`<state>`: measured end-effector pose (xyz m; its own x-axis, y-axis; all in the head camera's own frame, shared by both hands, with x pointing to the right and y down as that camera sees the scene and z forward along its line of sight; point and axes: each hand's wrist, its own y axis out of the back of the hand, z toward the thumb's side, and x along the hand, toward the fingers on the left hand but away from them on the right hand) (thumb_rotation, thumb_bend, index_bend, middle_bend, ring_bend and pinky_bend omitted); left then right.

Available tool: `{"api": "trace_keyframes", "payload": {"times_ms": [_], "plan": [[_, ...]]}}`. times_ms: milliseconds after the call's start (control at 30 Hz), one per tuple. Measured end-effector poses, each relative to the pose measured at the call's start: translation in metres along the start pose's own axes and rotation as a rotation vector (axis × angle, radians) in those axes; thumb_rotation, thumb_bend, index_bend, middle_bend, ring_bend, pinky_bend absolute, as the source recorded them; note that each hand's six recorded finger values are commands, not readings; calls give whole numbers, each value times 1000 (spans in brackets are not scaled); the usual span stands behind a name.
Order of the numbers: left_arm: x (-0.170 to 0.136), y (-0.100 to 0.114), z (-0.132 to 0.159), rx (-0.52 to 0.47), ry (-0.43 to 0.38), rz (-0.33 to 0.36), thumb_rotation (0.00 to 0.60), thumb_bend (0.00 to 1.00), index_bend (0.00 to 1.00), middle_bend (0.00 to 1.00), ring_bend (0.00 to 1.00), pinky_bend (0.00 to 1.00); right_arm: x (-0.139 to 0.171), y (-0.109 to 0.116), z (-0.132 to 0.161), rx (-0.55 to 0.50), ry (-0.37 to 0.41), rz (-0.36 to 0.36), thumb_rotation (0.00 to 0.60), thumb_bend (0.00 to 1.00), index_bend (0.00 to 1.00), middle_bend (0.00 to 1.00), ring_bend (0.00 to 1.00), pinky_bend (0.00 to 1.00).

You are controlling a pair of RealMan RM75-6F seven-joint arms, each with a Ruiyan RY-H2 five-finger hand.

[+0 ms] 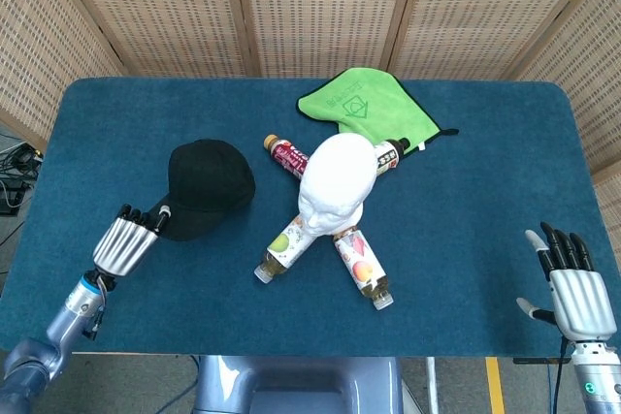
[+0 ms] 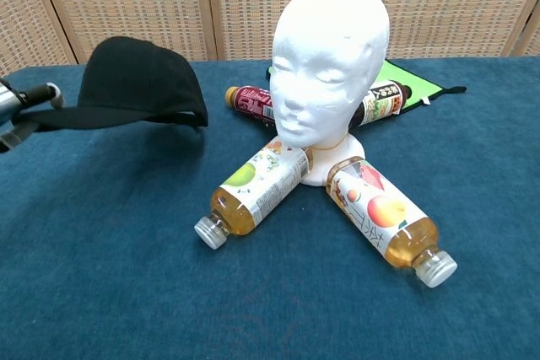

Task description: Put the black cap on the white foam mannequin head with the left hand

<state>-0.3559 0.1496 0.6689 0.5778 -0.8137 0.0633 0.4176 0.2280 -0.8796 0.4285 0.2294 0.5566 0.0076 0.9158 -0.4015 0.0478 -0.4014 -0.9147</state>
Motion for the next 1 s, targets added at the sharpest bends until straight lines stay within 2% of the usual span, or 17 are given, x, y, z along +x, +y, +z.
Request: {"api": "trace_keyframes", "payload": {"times_ms": [133,367,533,833,1000], "plan": [[10,10,-21,40,11,54,600,710,812,885,855,769,0,0,0,-2,1,0,600,50,143,0,0,0],[25,24,-54,99,21,111,600,710,812,885,855,769,0,0,0,-6,2,-3,600,50,143,0,0,0],[37,37,-71,106,31,158,600,710,812,885,856,767,0,1,1,-7,5,-5,600,50,143,0,0,0],[64,70,-76,54,26,274,600,709,810,885,856,765,0,3,-1,-13,0,-11,600,50,143,0,0,0],[80,87,-74,54,-5,333,600,708,806,885,855,765,0,4,-2,-15,-2,-12,600,51,143,0,0,0]]}}
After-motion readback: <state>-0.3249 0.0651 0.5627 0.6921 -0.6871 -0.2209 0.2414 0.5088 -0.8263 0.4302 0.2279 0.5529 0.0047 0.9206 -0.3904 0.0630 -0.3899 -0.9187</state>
